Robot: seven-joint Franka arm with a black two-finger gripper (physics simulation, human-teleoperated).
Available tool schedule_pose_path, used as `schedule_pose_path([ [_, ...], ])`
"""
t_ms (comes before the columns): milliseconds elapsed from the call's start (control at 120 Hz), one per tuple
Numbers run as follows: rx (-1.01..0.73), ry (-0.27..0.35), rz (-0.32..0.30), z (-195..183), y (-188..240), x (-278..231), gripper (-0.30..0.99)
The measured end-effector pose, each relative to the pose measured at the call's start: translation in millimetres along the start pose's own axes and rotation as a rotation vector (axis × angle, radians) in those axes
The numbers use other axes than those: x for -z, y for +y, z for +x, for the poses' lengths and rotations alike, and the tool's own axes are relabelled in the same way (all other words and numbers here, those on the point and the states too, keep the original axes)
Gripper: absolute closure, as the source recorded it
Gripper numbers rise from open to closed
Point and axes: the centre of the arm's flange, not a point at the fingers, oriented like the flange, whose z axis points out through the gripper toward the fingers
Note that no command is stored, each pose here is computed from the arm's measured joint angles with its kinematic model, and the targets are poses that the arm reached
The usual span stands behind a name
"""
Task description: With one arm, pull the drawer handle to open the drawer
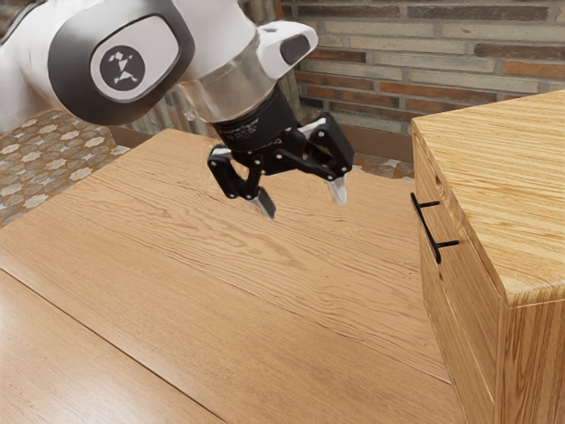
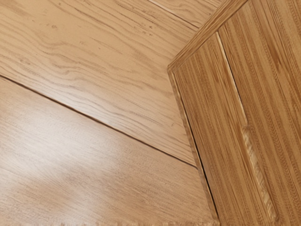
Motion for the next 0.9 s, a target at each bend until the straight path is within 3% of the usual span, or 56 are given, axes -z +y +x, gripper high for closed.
schedule_pose_path([
  [275,0.137,0.099,-0.121,-13.9,-3.0,-17.7,0.02],
  [583,0.222,0.160,-0.281,-36.8,11.1,-23.8,0.02],
  [900,0.279,0.161,-0.322,-32.7,20.7,-35.6,0.02],
])
